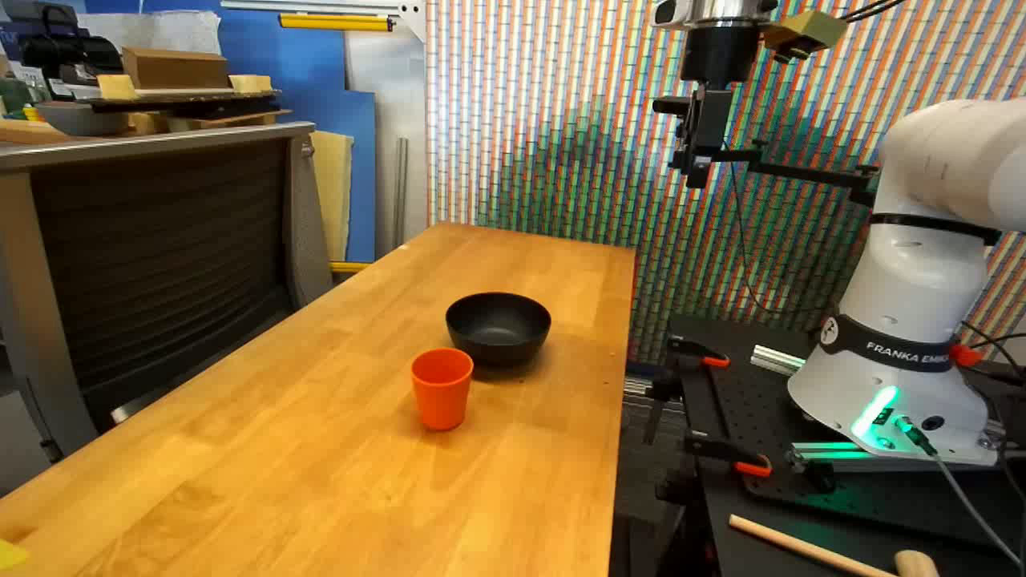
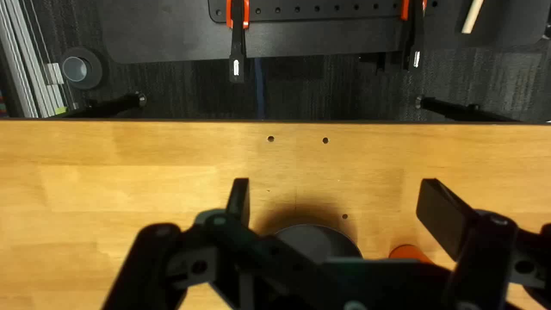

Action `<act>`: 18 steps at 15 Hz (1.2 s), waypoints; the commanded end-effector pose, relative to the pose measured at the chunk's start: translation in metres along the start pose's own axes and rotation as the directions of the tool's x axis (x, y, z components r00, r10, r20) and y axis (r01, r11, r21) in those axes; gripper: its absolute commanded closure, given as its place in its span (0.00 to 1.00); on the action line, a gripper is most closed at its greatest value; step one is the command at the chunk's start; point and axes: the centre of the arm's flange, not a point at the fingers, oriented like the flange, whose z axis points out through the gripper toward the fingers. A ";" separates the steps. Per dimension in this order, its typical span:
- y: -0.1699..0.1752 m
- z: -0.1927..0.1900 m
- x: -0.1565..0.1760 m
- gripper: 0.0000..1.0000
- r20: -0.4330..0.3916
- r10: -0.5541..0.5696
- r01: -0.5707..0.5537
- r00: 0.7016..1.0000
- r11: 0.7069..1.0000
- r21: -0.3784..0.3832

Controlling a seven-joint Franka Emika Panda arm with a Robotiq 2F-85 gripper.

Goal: Put the orange cup inside the black bowl, take it out then put it back inside

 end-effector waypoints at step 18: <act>-0.166 0.110 0.122 0.00 -0.239 -0.129 0.105 0.962 0.988 -0.110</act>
